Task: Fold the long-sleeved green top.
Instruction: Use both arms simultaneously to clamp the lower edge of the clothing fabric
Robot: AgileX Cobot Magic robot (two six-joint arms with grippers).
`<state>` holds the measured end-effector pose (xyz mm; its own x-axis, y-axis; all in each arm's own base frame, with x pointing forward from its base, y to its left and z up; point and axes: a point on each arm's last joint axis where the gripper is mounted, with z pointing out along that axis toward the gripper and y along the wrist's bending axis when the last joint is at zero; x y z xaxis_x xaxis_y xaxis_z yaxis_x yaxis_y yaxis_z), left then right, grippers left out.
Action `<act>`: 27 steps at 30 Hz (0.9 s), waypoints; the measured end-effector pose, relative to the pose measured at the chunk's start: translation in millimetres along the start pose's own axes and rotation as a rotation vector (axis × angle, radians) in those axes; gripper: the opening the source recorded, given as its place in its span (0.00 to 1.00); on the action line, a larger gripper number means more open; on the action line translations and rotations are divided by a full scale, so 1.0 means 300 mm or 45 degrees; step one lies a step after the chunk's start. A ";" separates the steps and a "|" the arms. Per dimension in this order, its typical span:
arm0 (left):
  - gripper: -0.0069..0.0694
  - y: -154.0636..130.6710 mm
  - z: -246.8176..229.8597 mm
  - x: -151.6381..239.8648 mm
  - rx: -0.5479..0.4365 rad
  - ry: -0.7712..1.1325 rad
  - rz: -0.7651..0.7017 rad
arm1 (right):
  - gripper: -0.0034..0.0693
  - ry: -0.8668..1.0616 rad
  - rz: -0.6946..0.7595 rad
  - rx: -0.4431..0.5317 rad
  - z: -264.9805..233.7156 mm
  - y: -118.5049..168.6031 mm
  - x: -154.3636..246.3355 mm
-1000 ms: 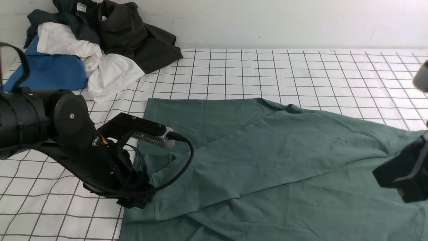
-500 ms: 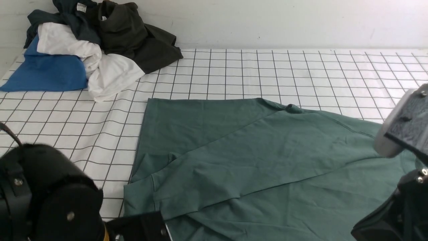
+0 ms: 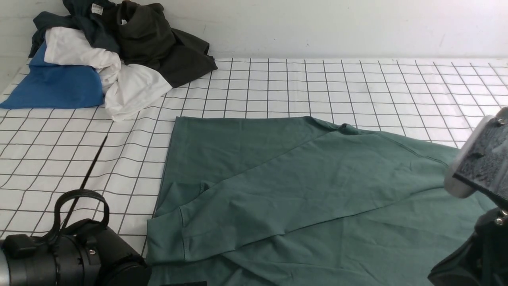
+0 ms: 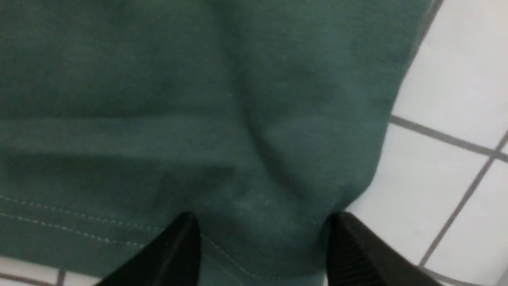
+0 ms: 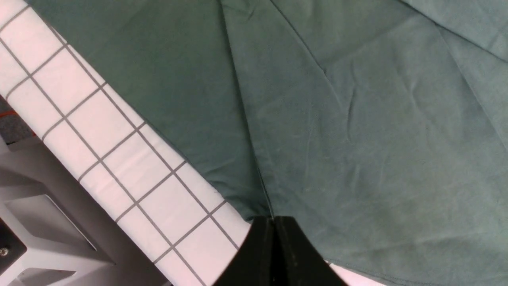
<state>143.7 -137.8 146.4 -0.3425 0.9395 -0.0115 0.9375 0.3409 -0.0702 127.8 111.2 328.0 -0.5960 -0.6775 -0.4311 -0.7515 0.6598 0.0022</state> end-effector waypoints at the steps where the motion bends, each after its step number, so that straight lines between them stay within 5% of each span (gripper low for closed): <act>1: 0.56 0.002 0.001 -0.001 -0.002 0.006 0.005 | 0.03 0.000 0.000 0.000 0.000 0.000 0.000; 7: 0.16 0.023 -0.021 -0.029 -0.035 0.006 -0.036 | 0.03 0.003 -0.015 0.005 0.001 -0.001 0.002; 9: 0.11 0.029 -0.039 -0.039 -0.040 0.012 -0.068 | 0.03 0.006 -0.058 0.018 0.001 -0.004 0.002; 21: 0.09 0.000 -0.146 0.117 -0.204 0.216 -0.242 | 0.03 0.116 -0.206 0.097 0.058 -0.026 0.050; 27: 0.09 -0.023 -0.120 0.144 -0.179 0.177 -0.257 | 0.17 0.373 -0.282 0.070 0.214 -0.025 0.206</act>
<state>124.6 -98.4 182.2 -0.5202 0.8447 0.1261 0.8540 0.5138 0.0818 114.7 85.4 243.4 -0.4826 -0.8647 -0.1388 -0.8596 0.4981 -0.1139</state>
